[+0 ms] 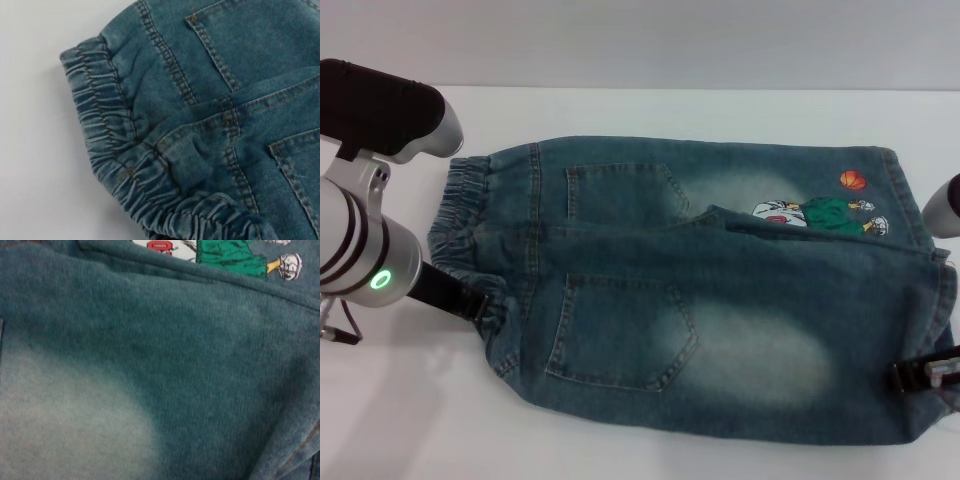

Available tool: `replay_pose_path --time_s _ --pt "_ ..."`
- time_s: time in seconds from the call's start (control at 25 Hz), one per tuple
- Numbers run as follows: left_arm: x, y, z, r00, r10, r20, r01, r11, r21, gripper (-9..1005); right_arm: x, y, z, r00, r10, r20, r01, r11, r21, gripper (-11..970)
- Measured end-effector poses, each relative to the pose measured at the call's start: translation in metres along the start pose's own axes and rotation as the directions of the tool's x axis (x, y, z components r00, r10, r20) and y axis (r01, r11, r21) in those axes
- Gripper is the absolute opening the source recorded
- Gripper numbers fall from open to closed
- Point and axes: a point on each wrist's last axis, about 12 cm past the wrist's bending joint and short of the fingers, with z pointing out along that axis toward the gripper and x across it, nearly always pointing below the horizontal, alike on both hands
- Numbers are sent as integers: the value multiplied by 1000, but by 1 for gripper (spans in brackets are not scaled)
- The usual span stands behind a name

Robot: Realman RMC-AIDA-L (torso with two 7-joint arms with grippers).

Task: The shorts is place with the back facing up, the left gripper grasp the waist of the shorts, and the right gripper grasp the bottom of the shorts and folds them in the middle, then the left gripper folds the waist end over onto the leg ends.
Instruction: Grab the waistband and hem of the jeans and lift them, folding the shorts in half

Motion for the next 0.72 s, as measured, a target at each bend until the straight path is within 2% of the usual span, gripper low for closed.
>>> replay_pose_path --time_s 0.12,0.2,0.44,0.72 --pt "0 1 0 1000 -3 3 3 1000 0 58 -1 1 0 1000 -6 10 6 1000 -2 446" --pt "-1 1 0 1000 -4 6 4 1000 -1 58 -1 2 0 1000 -17 16 17 1000 -4 205" --pt "-2 1 0 1000 -7 24 7 1000 -2 58 -3 7 2 998 -38 48 39 999 -16 16" --pt "-3 3 1 999 -12 48 12 1000 -4 58 -11 13 -2 988 -55 141 60 998 -32 -1"
